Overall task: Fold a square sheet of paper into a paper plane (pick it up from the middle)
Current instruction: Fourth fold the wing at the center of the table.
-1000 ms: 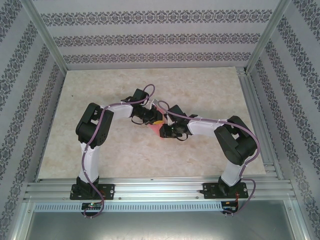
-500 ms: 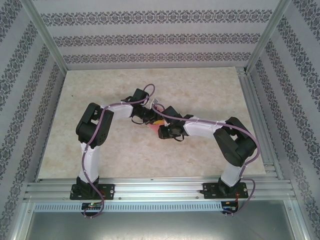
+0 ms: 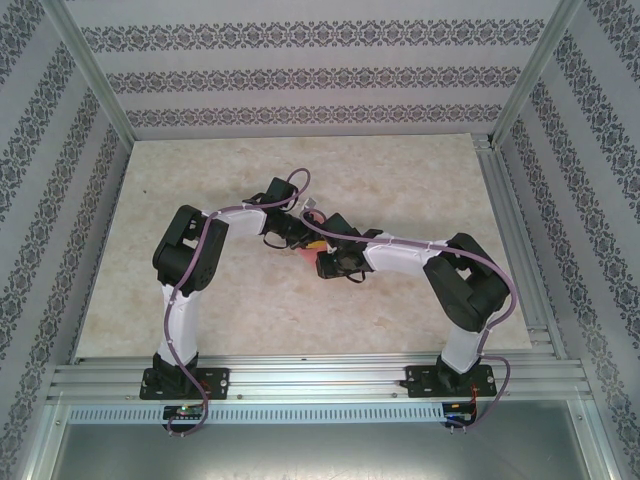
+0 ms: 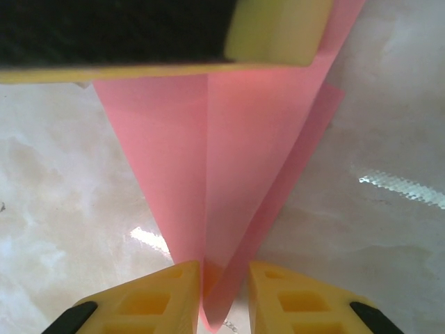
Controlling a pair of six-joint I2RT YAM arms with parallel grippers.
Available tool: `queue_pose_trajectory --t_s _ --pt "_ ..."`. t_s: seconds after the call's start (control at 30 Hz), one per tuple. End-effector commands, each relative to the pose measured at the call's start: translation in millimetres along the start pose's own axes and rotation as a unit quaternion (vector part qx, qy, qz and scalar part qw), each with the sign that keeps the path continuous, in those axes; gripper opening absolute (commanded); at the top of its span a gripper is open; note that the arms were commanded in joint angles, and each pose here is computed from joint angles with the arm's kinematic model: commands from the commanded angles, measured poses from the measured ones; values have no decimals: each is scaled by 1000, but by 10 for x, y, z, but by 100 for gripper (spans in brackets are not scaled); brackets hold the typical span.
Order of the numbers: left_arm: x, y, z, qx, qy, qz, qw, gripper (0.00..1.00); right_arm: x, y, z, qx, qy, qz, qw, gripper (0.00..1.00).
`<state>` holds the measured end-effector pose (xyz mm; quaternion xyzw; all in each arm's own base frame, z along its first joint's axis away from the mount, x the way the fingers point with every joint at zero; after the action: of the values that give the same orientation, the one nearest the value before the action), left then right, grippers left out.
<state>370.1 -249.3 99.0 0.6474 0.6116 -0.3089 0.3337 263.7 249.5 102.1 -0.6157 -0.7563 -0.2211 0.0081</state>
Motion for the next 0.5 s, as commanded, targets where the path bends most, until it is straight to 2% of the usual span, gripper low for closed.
queue_pose_trajectory --t_s 0.0,0.2,0.47 --pt "-81 50 35 -1 -14 14 1000 18 41 27 25 -9 -1 -3 1000 25" --pt "-83 51 35 -1 -14 13 1000 18 34 18 49 -6 -8 -3 1000 21" --pt "-79 55 36 0 -11 13 1000 18 47 31 15 -10 -3 -4 1000 7"
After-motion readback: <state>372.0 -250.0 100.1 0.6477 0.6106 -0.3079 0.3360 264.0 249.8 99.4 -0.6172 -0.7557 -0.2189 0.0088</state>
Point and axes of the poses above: each hand's point on the last joint's axis, 136 mm out from that joint toward the fingers, its own z axis out along the fingers, its own x axis along the line the jaws close on, y = z × x, the point moved 9 cm from there along -z, back along the fingers, and after that the axes turned 4 degrees about z, right-handed, at the moved point
